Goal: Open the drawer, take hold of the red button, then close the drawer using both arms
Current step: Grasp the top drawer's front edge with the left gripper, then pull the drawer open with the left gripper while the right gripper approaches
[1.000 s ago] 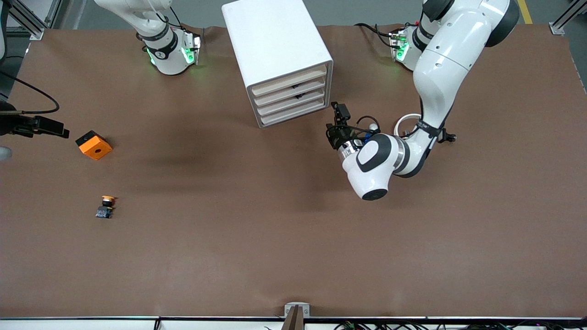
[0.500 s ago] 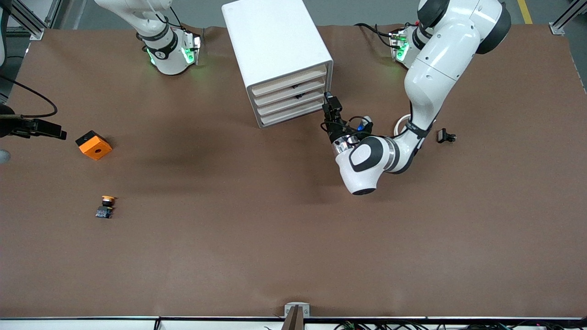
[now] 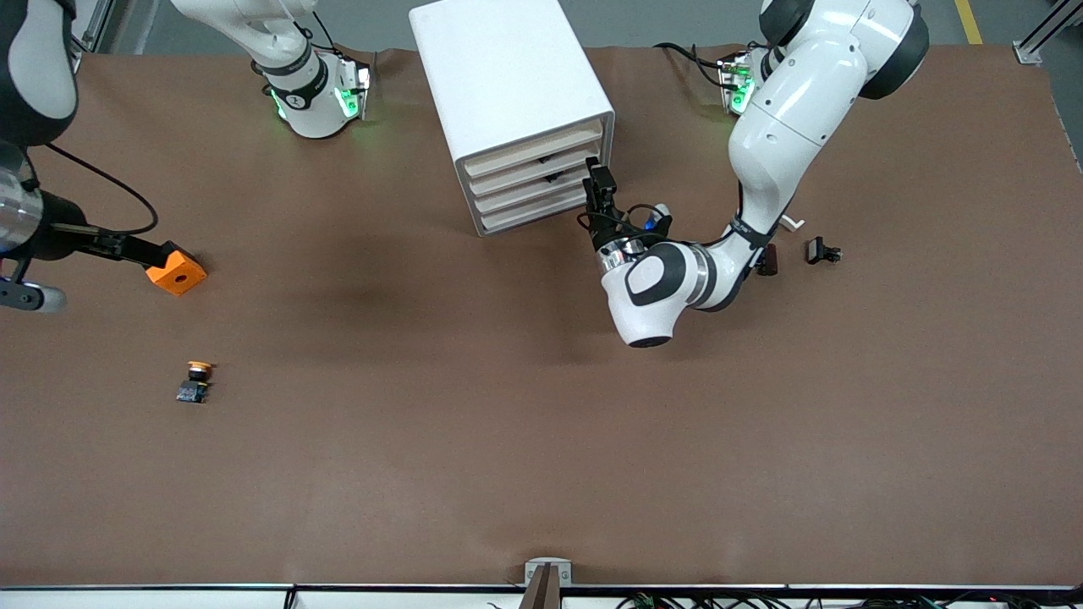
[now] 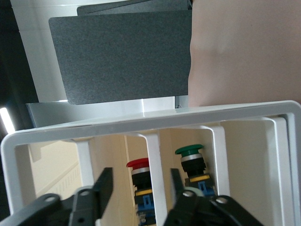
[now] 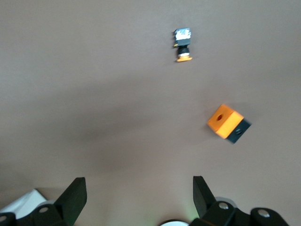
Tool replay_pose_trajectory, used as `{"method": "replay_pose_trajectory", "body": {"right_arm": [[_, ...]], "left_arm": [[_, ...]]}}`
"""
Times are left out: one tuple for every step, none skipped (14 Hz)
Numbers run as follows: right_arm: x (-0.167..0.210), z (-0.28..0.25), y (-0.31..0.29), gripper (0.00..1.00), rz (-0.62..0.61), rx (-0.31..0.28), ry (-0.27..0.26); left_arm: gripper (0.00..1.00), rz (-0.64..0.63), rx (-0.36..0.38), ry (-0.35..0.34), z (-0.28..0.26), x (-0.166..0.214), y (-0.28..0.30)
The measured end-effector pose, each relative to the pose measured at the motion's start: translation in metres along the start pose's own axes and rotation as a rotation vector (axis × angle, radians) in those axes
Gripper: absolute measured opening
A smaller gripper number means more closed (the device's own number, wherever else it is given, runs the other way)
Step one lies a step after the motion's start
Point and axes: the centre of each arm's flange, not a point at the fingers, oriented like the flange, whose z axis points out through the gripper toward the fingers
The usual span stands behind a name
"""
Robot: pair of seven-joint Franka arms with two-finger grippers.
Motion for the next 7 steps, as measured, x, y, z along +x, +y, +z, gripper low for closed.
{"method": "replay_pose_trajectory", "body": {"right_arm": [[-0.002,0.0,-0.008,1.0,0.038,0.022,-0.007],[-0.004,0.0,-0.015,1.0,0.073,0.037,-0.013],[-0.007,0.0,-0.024,1.0,0.103,0.042,-0.016],[-0.011,0.0,-0.037,1.0,0.127,0.041,-0.018],[-0.017,0.001,-0.053,1.0,0.148,0.036,-0.017],[-0.023,0.001,-0.07,1.0,0.173,0.032,-0.012],[-0.028,0.001,-0.086,1.0,0.196,0.031,-0.004]], "left_arm": [[0.54,-0.008,0.005,0.004,0.004,0.0,0.002],[0.52,-0.017,0.012,0.008,0.007,0.001,0.004],[0.52,-0.025,0.02,0.012,0.011,0.003,0.007],[0.51,-0.033,0.029,0.017,0.016,0.004,0.01],[0.51,-0.039,0.036,0.022,0.02,0.005,0.012],[0.51,-0.044,0.042,0.028,0.024,0.006,0.014],[0.49,-0.05,0.05,0.036,0.03,0.006,0.016]]}}
